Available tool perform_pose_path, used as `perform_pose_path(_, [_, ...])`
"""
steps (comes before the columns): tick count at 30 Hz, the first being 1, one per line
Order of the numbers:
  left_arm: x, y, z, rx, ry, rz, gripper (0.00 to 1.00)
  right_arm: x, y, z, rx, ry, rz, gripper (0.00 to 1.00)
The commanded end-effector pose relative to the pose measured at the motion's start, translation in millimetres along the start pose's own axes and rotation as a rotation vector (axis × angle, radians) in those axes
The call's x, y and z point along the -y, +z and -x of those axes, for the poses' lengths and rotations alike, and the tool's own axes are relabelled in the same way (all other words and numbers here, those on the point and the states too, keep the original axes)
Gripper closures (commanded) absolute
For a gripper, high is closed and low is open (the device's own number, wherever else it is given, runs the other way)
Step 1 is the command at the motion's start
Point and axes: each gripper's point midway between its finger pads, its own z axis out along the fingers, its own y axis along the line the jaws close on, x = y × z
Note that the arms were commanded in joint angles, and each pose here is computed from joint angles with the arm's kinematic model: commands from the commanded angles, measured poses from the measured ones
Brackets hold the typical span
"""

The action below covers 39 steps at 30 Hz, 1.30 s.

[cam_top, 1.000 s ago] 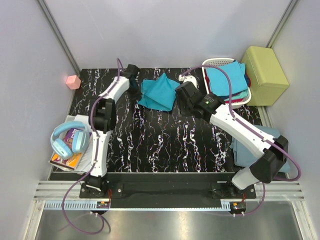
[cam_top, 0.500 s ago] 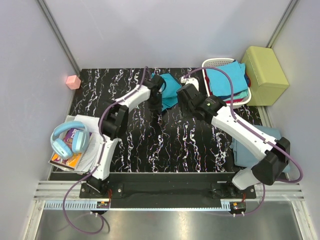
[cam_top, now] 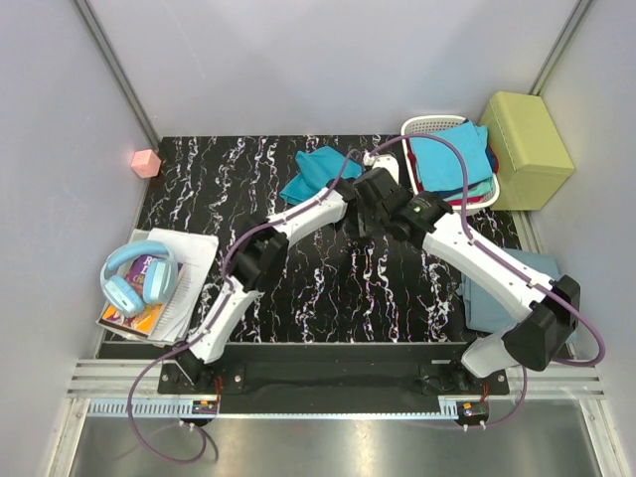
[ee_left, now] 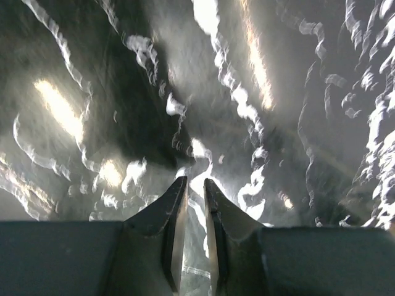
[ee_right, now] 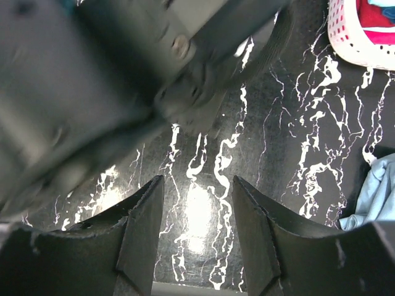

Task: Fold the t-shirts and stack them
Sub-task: Smooth out wrinkles on the folded tshirt

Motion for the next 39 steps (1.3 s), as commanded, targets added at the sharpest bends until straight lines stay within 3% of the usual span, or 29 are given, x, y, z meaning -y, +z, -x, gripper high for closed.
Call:
perform_pose_path(1, [-23,-78,30,0.176,-0.033,0.078,0.77,13,-7,25,0.068,0.06,-0.033,0.44])
perform_pose_path(2, [-45,-76,15,0.16,-0.05,0.131,0.76,12,-7,29,0.068,0.078,-0.017,0.44])
perform_pose_path(3, [-54,-112,35,0.265,-0.08,0.121,0.75,13,-6,31,0.066,0.092,-0.01,0.44])
perform_pose_path(7, [-111,-162,47,0.366,-0.221,0.146,0.73,16,2,37,0.059,0.136,0.007,0.44])
perform_pose_path(11, [-167,-181,69,0.409,-0.278,0.187,0.7,13,7,37,0.046,0.139,0.011,0.44])
perform_pose_path(15, [-195,-158,82,0.317,-0.283,0.218,0.7,12,10,37,0.042,0.136,0.012,0.44])
perform_pose_path(16, [-194,-166,100,0.348,-0.266,0.214,0.7,12,9,38,0.043,0.132,0.013,0.44])
perform_pose_path(18, [-205,-132,98,0.256,-0.27,0.206,0.7,13,8,40,0.048,0.122,0.008,0.44])
perform_pose_path(22, [-222,-115,128,0.276,-0.286,0.187,0.7,14,6,42,0.047,0.109,0.006,0.44])
perform_pose_path(30, [-273,-94,139,0.288,-0.383,0.179,0.69,14,10,36,0.021,0.08,0.005,0.44])
perform_pose_path(39, [-277,-86,145,0.3,-0.405,0.154,0.69,13,21,25,-0.012,0.064,0.001,0.44])
